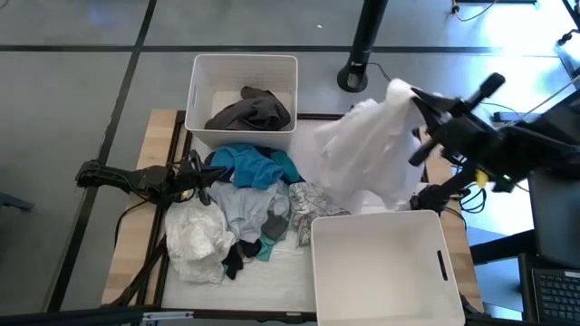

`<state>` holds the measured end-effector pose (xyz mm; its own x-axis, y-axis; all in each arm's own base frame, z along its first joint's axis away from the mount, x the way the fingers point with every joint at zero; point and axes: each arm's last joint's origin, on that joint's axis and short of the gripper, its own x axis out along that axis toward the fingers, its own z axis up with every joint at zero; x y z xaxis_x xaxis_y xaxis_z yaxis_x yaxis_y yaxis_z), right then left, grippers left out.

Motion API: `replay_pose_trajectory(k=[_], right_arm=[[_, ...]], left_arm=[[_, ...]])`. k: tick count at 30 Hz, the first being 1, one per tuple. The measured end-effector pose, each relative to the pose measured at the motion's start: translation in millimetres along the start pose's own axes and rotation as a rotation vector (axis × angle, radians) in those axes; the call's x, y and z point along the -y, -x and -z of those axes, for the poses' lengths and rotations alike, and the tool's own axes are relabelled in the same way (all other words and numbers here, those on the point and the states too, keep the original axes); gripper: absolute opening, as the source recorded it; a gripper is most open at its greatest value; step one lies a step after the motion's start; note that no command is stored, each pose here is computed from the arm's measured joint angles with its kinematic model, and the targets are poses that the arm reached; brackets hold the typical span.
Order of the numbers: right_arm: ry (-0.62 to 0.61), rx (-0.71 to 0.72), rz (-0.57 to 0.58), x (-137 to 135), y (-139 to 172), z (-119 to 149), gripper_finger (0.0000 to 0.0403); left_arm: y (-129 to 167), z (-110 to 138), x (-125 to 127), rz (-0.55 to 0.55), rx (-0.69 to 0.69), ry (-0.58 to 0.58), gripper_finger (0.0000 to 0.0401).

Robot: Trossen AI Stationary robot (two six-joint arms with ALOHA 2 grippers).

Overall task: Sort clothes
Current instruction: Put the white shirt into the bottom white laundry organizer

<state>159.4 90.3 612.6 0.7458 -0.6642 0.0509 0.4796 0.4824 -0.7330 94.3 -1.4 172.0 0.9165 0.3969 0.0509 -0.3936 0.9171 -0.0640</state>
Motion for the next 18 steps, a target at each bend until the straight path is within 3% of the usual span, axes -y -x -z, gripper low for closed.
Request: replay_pose_trajectory(k=[9, 18], right_arm=[[-0.153, 0.101, -0.148, -7, 51, -14, 0.0014], [-0.200, 0.115, -0.206, -58, 84, -21, 0.0014]], left_arm=[[0, 0, 0, 0.000, 0.000, -0.002, 0.0004], [0, 0, 0, 0.000, 0.000, 0.000, 0.0004]])
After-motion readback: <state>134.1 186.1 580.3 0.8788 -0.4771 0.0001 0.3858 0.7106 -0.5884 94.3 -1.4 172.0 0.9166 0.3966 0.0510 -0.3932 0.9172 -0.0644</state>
